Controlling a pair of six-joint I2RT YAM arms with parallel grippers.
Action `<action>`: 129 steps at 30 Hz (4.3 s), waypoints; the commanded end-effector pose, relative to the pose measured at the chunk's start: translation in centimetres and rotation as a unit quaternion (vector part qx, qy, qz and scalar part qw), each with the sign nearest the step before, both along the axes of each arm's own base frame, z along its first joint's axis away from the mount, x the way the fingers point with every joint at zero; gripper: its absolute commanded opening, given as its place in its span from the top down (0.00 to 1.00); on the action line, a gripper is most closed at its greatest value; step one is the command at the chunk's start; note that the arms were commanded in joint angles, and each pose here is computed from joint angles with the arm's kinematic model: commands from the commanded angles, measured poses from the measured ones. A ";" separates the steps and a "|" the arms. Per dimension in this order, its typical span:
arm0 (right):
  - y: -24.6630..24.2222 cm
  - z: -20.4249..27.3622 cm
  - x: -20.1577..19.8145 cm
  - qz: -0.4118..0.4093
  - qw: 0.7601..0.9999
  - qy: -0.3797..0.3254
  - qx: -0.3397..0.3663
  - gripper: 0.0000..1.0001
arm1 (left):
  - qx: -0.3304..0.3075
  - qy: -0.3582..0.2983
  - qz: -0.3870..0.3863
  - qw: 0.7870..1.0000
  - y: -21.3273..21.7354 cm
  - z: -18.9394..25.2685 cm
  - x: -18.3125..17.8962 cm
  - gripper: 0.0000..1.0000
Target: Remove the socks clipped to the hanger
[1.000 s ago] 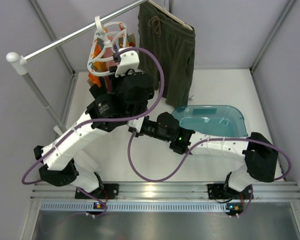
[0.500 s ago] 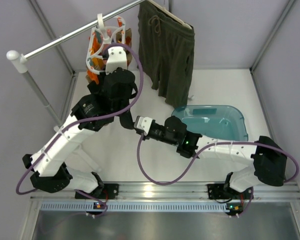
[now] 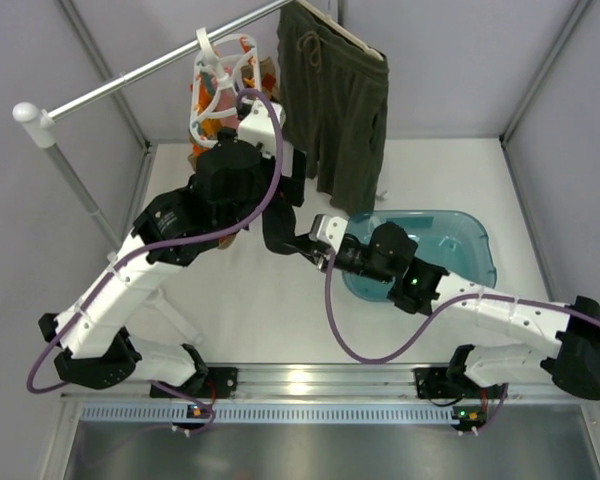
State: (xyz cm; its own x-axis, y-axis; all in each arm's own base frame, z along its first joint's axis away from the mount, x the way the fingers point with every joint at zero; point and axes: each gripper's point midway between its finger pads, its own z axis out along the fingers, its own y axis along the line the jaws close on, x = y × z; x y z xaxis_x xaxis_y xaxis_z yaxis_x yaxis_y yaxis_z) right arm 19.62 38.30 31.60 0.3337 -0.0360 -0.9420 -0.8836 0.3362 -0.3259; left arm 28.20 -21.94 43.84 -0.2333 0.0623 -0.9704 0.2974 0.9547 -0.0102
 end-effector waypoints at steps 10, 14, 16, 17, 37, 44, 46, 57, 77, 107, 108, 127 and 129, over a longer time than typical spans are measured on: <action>-3.3 -0.1 -1.4 0.122 0.985 0.104 -0.067 1.00 | -0.069 -0.099 -0.168 0.978 -1.2 6.8 -4.5 0.02; -3.7 -0.3 -2.1 0.161 0.974 0.135 -0.085 1.00 | -0.070 -0.106 -0.171 0.977 -0.6 6.6 -3.5 0.02; -3.6 0.3 -2.0 0.169 0.972 0.137 -0.086 1.00 | -0.072 -0.107 -0.174 0.976 -0.6 6.5 -3.1 0.02; -3.6 0.3 -2.1 0.176 0.970 0.137 -0.091 1.00 | -0.074 -0.105 -0.185 0.974 -0.9 6.3 -3.2 0.02; -4.7 2.5 -4.3 0.252 0.955 0.136 -0.082 1.00 | -0.152 -0.109 -0.170 0.968 -0.9 4.2 0.5 0.10; -5.0 2.7 -5.9 0.297 0.941 0.136 -0.087 1.00 | -0.177 -0.156 -0.136 0.962 0.4 5.1 0.8 0.11; -5.1 2.7 -6.0 0.299 0.940 0.138 -0.089 1.00 | -0.175 -0.151 -0.129 0.964 0.4 4.7 1.2 0.09; -4.3 1.4 -4.6 0.279 0.944 0.146 -0.100 1.00 | -0.224 -0.145 -0.120 0.956 0.8 5.0 0.5 0.02; -3.5 -1.1 -4.4 0.311 0.926 0.165 -0.136 1.00 | -0.238 -0.200 -0.182 0.933 -2.4 7.0 1.6 0.37; -2.1 -3.6 -6.4 0.316 0.917 0.180 -0.162 1.00 | -0.301 -0.208 -0.156 0.918 -2.7 6.2 3.1 1.00; -2.4 -3.4 -6.3 0.305 0.922 0.179 -0.160 1.00 | -0.300 -0.207 -0.158 0.918 -2.7 6.1 3.0 1.00; -24.3 -9.1 10.8 -0.418 0.825 0.379 0.031 1.00 | -0.321 -0.161 -0.233 0.904 -2.1 2.8 -2.9 0.06; -25.8 -11.0 11.7 -0.435 0.803 0.407 0.029 0.96 | -0.313 -0.137 -0.227 0.912 -1.8 1.5 -3.2 0.02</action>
State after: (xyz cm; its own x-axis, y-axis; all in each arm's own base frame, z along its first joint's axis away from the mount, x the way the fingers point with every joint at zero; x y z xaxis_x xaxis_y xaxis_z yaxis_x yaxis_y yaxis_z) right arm 30.21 14.96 23.20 -0.4429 0.0557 -0.8949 -0.3594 0.9034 0.2341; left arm 26.53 -24.26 45.00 -0.0434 -0.4797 -0.8763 0.7170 0.5959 -0.3617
